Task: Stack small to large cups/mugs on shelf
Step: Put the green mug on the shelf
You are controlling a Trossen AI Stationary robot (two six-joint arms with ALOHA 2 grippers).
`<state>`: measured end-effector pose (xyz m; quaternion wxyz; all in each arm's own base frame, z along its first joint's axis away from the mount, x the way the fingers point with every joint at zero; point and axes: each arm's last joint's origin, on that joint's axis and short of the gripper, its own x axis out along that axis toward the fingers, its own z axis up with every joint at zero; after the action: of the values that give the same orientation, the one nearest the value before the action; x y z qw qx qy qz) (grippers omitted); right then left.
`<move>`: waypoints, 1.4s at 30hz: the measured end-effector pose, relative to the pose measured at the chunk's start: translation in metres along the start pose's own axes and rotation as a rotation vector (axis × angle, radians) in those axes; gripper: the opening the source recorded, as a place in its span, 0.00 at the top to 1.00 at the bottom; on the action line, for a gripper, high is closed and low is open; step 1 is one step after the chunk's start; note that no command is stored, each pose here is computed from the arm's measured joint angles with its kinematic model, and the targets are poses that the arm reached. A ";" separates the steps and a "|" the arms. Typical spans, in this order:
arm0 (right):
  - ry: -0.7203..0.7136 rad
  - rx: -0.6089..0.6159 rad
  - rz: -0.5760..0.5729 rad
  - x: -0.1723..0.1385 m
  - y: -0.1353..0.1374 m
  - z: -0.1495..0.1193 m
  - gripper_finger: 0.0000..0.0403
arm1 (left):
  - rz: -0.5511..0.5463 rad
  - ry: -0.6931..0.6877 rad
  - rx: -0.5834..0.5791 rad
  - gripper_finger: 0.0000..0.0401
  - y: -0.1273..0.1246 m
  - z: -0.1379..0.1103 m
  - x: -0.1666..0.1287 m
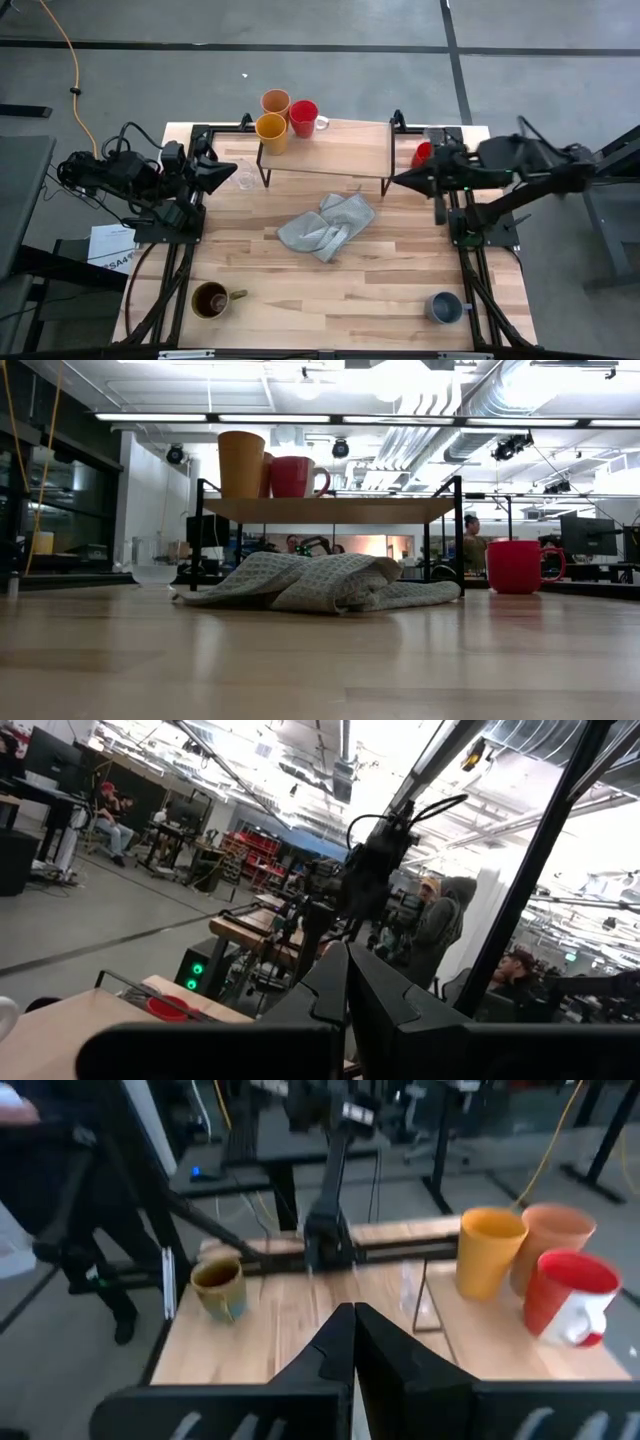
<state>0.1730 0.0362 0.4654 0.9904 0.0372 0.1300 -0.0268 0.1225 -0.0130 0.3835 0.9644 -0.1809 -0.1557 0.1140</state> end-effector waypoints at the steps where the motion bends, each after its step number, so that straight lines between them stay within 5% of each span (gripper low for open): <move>1: -0.020 0.003 0.001 -0.005 0.001 0.001 1.00 | 0.000 0.002 0.001 1.00 0.000 0.000 0.000; 13: -0.051 -0.022 0.059 -0.008 0.012 0.002 1.00 | 0.002 0.008 0.004 1.00 0.000 -0.001 0.000; 19: -0.089 0.028 0.053 0.015 0.013 -0.035 1.00 | 0.003 0.015 0.013 1.00 0.000 -0.002 0.000; 28: -0.429 0.174 0.040 -0.004 -0.016 -0.060 1.00 | 0.003 0.015 0.023 1.00 0.000 -0.002 0.000; 42: -0.469 0.164 0.045 -0.002 -0.017 -0.075 1.00 | 0.003 0.014 0.033 1.00 0.000 -0.001 0.000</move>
<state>0.1513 0.0249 0.3927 0.9876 0.1131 -0.1066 -0.0232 0.1229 -0.0132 0.3821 0.9682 -0.1657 -0.1470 0.1166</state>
